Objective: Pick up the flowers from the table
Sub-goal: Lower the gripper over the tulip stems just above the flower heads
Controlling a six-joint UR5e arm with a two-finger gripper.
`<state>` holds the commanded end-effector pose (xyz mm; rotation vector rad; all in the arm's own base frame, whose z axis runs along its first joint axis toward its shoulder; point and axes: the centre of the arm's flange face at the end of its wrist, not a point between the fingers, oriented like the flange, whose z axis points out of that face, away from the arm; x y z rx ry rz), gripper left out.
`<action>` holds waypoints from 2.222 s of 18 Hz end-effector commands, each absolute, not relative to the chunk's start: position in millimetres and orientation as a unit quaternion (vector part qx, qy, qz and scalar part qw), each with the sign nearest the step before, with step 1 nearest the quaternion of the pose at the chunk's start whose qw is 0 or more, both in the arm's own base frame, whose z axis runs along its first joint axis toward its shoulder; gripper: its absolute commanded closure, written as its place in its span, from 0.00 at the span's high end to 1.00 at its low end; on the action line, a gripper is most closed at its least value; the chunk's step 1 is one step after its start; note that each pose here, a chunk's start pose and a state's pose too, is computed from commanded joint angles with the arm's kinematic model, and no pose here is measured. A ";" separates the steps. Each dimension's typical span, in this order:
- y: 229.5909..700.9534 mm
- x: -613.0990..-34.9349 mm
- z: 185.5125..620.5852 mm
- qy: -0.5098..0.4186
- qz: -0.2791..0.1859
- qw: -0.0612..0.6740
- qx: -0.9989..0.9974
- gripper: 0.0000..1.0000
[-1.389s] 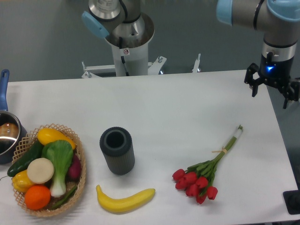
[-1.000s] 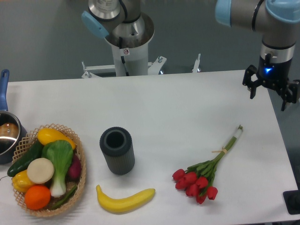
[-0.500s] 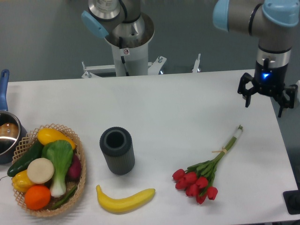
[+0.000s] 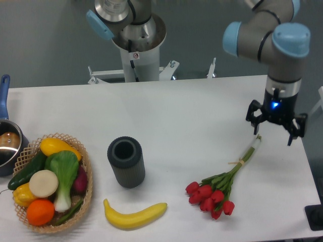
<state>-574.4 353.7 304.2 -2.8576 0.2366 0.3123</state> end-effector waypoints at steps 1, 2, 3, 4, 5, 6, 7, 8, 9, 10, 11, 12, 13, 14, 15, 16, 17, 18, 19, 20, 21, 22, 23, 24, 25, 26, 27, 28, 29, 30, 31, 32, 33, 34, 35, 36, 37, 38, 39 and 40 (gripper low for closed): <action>355.5 -573.3 301.4 0.081 0.105 0.128 -0.983 1.00; 359.4 -572.1 299.1 0.085 0.103 0.128 -0.983 1.00; 363.9 -569.9 296.1 0.088 0.100 0.128 -0.983 1.00; 368.1 -569.4 287.2 0.089 0.094 0.127 -0.983 1.00; 370.4 -569.7 280.5 0.091 0.090 0.126 -0.984 1.00; 374.8 -570.2 272.4 0.093 0.085 0.125 -0.984 1.00; 378.1 -570.2 265.2 0.095 0.080 0.124 -0.985 1.00; 378.4 -570.8 257.3 0.097 0.074 0.122 -0.985 1.00; 379.7 -571.4 253.0 0.099 0.072 0.121 -0.985 1.00; 380.2 -572.8 249.3 0.099 0.070 0.121 -0.985 1.00; 381.3 -575.5 246.5 0.099 0.069 0.121 -0.985 1.00; 382.9 -576.9 245.0 0.100 0.068 0.120 -0.985 1.00; 386.3 -577.0 242.1 0.103 0.068 0.120 -0.985 1.00; 388.1 -575.9 237.2 0.107 0.064 0.119 -0.985 1.00; 392.7 -573.6 225.2 0.114 0.055 0.117 -0.985 1.00; 400.1 -570.1 221.2 0.120 0.053 0.116 -0.985 1.00; 402.8 -568.0 216.4 0.122 0.048 0.116 -0.985 1.00; 403.4 -566.6 212.8 0.120 0.045 0.115 -0.985 1.00; 403.9 -565.1 205.8 0.119 0.039 0.113 -0.986 1.00; 406.5 -562.9 203.0 0.121 0.036 0.114 -0.986 1.00; 410.2 -561.0 198.4 0.122 0.032 0.113 -0.986 1.00; 411.1 -560.4 196.3 0.123 0.031 0.112 -0.986 1.00; 411.1 -560.4 196.2 0.124 0.031 0.112 -0.985 1.00; 411.1 -560.4 196.2 0.124 0.031 0.112 -0.985 1.00; 411.9 -559.8 196.2 0.125 0.031 0.112 -0.985 1.00; 411.8 -559.5 193.5 0.124 0.028 0.112 -0.986 1.00; 411.8 -559.5 193.5 0.124 0.028 0.112 -0.986 1.00; 411.8 -559.4 192.3 0.124 0.027 0.111 -0.986 1.00; 411.8 -559.4 192.3 0.124 0.027 0.111 -0.986 1.00; 411.8 -559.5 191.4 0.124 0.027 0.111 -0.986 1.00; 411.9 -559.6 190.4 0.123 0.026 0.111 -0.986 0.99; 411.9 -559.7 188.3 0.124 0.025 0.111 -0.986 0.99; 412.3 -560.6 187.5 0.124 0.025 0.111 -0.986 0.95; 413.1 -562.5 186.0 0.124 0.025 0.111 -0.986 0.92; 413.8 -564.0 182.7 0.124 0.023 0.110 -0.986 0.88; 414.0 -564.5 183.4 0.123 0.024 0.110 -0.986 0.83; 414.4 -565.4 184.7 0.123 0.025 0.111 -0.986 0.80; 414.4 -565.4 183.6 0.123 0.025 0.111 -0.986 0.76; 414.4 -565.3 183.5 0.123 0.024 0.110 -0.986 0.72; 413.4 -566.0 183.4 0.122 0.024 0.110 -0.986 0.67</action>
